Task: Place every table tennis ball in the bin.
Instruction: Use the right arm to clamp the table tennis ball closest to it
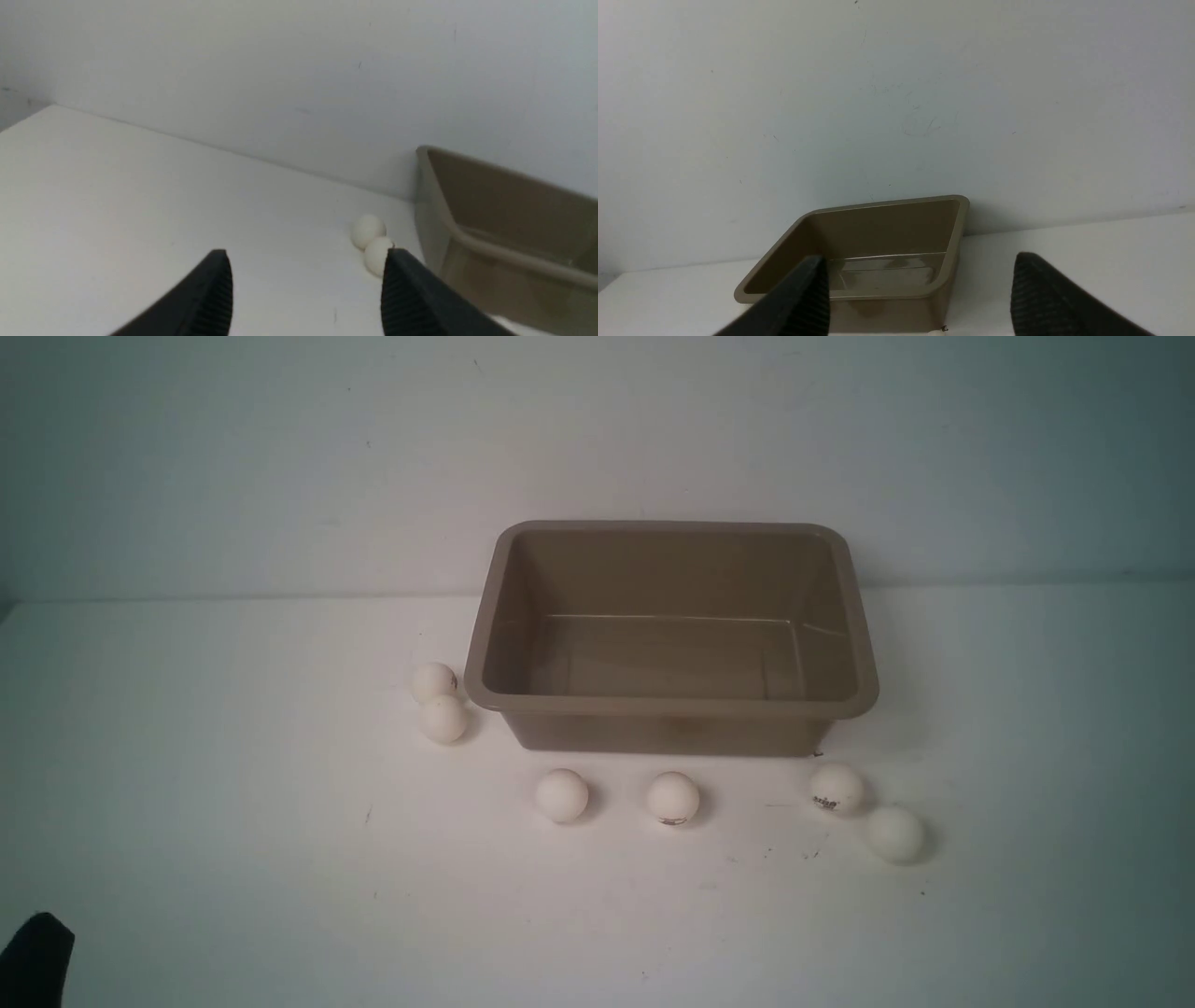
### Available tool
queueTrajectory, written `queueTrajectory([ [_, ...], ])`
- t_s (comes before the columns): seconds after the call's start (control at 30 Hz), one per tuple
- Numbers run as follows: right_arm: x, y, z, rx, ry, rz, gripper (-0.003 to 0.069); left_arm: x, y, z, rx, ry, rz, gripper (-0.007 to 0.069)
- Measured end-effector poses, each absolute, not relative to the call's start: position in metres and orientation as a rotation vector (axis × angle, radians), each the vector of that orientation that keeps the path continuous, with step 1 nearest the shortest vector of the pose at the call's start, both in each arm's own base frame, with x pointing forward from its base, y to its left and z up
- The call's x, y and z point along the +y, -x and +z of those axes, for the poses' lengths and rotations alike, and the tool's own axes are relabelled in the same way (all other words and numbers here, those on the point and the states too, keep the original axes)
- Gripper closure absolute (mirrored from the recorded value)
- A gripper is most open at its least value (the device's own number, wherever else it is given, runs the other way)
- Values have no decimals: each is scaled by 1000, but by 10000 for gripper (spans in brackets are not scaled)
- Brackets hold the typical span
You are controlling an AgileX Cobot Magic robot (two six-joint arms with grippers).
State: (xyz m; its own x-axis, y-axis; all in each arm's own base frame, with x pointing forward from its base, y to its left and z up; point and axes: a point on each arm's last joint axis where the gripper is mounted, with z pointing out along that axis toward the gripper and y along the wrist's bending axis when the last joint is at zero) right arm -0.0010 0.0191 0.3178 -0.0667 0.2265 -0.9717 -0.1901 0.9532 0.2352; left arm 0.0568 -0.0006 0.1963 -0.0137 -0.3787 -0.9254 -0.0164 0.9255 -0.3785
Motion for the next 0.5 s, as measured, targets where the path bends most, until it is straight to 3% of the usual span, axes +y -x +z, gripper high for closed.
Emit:
queueTrajectory([
  [0.1, 20, 1, 315, 1629, -12, 335, 186, -2, -55, 207, 1551, 324, -325, 231],
  [0.27, 22, 2, 313, 1658, 34, 330, 186, -8, -44, 255, 1548, 221, -322, 231],
  [0.5, 26, 3, 310, 1679, 127, 310, 186, -17, -54, 281, 1849, -54, -205, 231],
])
